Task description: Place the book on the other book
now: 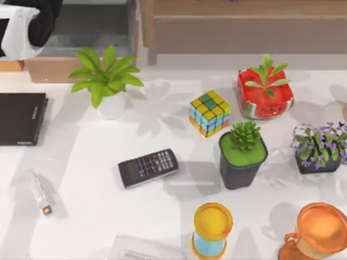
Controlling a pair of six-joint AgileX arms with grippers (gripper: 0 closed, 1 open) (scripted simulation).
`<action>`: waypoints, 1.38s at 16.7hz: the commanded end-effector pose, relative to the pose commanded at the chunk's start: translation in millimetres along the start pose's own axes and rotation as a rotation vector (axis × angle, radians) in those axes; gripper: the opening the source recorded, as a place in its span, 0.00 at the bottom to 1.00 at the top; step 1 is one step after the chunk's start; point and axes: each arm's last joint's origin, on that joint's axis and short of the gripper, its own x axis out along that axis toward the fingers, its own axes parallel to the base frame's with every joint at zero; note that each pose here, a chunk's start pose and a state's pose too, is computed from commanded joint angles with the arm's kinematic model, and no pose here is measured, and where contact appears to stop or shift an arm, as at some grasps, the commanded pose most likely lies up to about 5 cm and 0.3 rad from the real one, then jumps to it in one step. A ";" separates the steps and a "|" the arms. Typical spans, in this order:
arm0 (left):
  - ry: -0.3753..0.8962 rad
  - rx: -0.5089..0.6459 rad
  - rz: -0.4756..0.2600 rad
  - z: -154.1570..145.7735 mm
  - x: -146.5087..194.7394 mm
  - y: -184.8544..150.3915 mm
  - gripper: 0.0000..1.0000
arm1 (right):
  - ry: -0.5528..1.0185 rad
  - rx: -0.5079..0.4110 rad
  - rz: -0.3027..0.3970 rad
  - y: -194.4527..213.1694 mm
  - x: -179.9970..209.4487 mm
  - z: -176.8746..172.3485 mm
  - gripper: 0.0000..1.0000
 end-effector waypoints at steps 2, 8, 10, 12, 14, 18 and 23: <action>-0.009 0.012 0.003 8.2 -0.5 2.0 0.00 | 0.000 0.000 0.000 0.0 0.0 0.0 1.00; -0.111 0.066 -0.016 87.2 -18.2 6.5 0.00 | 0.000 0.000 0.000 0.0 0.0 0.0 1.00; -0.121 0.055 -0.021 86.8 -19.5 4.5 0.00 | 0.000 0.000 0.000 0.0 0.0 0.0 1.00; -0.096 0.040 -0.017 65.2 -16.1 2.3 0.00 | 0.000 0.000 0.000 0.0 0.0 0.0 1.00; -0.043 0.019 -0.009 32.1 -11.9 0.5 0.00 | 0.000 0.000 0.000 0.0 0.0 0.0 1.00; 0.000 0.000 0.000 10.0 -10.0 -0.2 0.00 | 0.000 0.000 0.000 0.0 0.0 0.0 1.00; -0.012 0.028 -0.011 16.1 -16.0 1.7 0.00 | 0.000 0.000 0.000 0.0 0.0 0.0 1.00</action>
